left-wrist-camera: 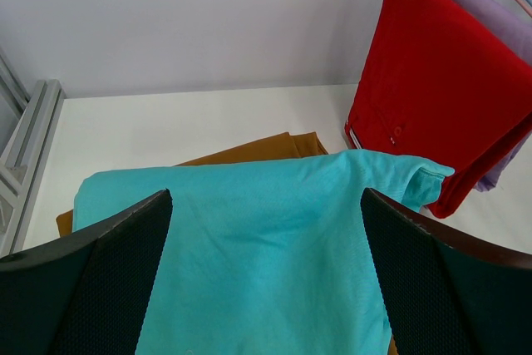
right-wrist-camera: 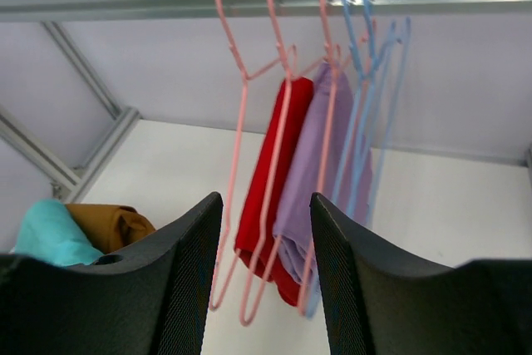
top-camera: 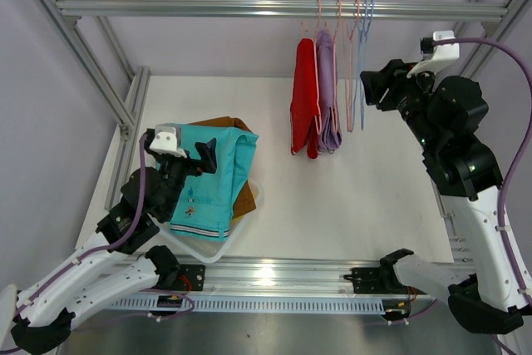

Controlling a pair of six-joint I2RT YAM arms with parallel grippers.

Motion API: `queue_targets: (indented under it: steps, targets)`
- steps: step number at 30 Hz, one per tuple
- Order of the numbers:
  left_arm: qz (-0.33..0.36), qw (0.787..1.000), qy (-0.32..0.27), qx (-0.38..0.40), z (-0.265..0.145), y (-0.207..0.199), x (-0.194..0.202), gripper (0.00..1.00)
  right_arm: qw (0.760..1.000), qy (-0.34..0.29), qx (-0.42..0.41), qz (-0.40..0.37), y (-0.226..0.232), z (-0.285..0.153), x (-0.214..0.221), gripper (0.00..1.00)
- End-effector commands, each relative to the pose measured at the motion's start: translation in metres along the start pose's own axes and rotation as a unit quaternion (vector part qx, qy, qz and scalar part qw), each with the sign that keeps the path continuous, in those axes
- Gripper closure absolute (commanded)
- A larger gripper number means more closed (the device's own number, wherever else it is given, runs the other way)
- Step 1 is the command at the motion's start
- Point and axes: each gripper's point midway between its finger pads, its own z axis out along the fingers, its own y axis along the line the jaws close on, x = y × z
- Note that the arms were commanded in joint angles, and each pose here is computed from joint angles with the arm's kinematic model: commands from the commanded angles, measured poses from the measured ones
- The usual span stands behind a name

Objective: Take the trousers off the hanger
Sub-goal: Place the hanger at the clothesline.

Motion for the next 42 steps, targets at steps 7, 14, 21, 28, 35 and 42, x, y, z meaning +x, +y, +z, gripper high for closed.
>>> queue_targets:
  steps: [7,14,21,28,35,42]
  targets:
    - [0.001,1.000,-0.005,0.011,0.002,-0.006,-0.002,0.01,0.998,0.037,-0.059,0.010,0.043,0.056,0.019,0.49]
    - [0.003,1.000,-0.003,0.013,0.004,-0.007,-0.001,0.01,0.996,0.059,-0.063,0.003,0.049,0.093,0.044,0.49]
    - [0.006,1.000,-0.001,0.015,0.004,-0.008,0.000,0.01,0.995,0.073,-0.065,-0.003,0.051,0.111,0.061,0.50]
    - [0.006,1.000,-0.001,0.020,0.004,-0.010,0.001,0.01,0.994,0.083,-0.064,-0.017,0.049,0.127,0.078,0.50]
    - [0.007,1.000,0.000,0.019,0.004,-0.010,0.001,0.01,0.994,0.093,-0.054,-0.023,0.046,0.143,0.092,0.50]
    - [0.008,1.000,0.001,0.022,0.004,-0.011,0.001,0.00,0.993,0.101,-0.063,-0.017,0.051,0.149,0.103,0.50]
